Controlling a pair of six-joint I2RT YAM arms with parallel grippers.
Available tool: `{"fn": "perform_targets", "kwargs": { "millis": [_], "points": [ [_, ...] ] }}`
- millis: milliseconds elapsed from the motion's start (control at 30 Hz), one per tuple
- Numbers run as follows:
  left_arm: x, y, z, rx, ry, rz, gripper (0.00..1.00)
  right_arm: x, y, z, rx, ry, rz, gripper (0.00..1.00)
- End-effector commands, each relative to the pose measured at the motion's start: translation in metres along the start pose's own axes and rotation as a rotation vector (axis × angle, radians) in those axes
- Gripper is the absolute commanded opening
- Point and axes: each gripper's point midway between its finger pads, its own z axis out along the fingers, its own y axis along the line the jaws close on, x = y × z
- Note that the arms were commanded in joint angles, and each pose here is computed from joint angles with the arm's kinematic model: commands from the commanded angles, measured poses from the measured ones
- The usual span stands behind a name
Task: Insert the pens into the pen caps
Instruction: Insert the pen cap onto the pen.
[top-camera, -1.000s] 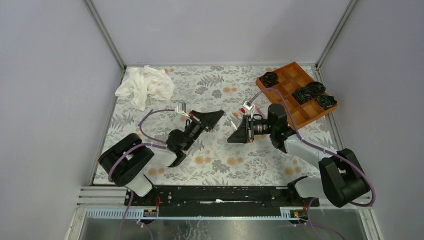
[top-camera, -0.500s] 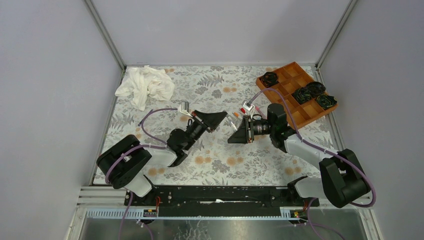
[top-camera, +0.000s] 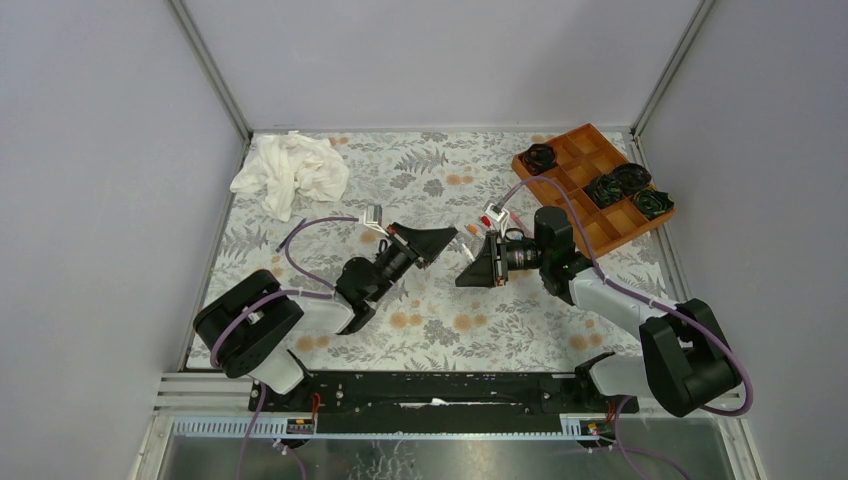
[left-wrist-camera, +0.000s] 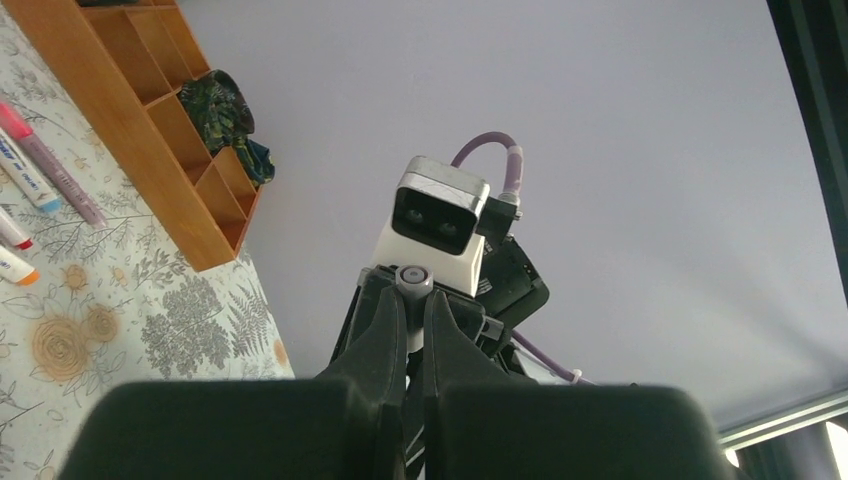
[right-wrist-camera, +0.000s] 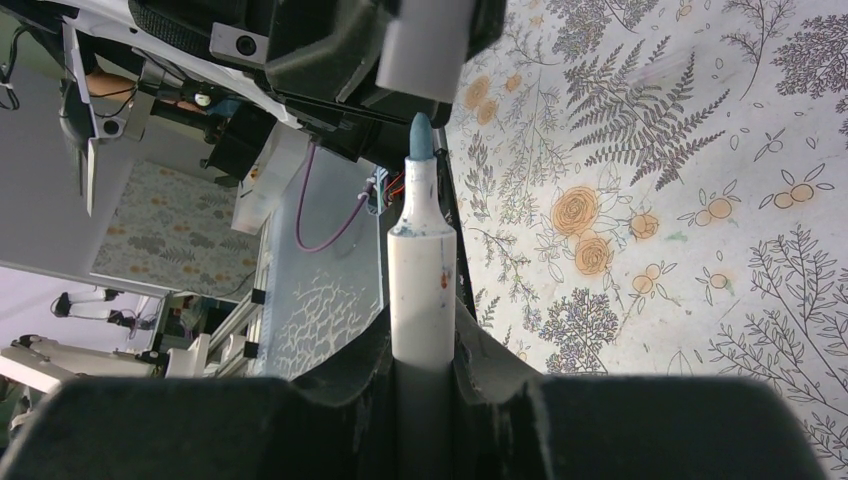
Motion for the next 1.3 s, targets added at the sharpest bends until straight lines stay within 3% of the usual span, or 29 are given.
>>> {"fn": "perform_targets", "kwargs": {
  "millis": [0, 833, 1267],
  "points": [
    [0.002, -0.004, 0.0, 0.005, 0.003, 0.025, 0.0, -0.019, 0.014, 0.001, -0.017, -0.027, -0.093, 0.0],
    [0.007, -0.01, 0.003, 0.029, 0.035, 0.026, 0.0, -0.02, 0.007, 0.001, 0.018, -0.032, -0.081, 0.0],
    [0.027, 0.001, 0.002, -0.021, 0.132, 0.075, 0.0, -0.023, 0.006, 0.001, 0.029, -0.041, -0.07, 0.0]
  ]
}}
